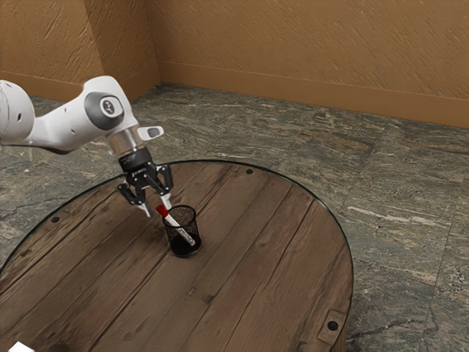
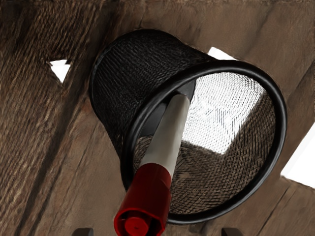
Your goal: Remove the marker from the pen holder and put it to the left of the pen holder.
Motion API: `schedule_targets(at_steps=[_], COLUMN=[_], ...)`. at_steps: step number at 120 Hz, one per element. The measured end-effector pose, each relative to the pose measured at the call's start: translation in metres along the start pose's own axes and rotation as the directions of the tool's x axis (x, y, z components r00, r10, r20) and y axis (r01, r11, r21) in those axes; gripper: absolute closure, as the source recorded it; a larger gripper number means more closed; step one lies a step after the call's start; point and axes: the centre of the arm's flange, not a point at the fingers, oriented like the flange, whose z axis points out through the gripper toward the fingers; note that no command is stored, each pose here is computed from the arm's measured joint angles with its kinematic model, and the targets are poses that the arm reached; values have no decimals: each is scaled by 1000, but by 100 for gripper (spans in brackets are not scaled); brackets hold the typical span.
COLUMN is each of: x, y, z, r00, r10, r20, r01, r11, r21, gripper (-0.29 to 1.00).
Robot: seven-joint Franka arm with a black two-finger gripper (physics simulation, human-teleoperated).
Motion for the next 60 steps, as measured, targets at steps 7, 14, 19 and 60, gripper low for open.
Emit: schedule_targets(at_steps=[7,14,19,60], x=[3,5,6,15], y=[0,-1,-1,-3], z=[2,2,2,1], r00=[1000,1000,1000,999], r10=[3,5,7,17], r20=[-6,-12,-16,-42], r01=[-3,-5,-7,-17], r11=[1000,1000,1000,1000], r21=[-2,-2,0,6], gripper=[42,46,49,64])
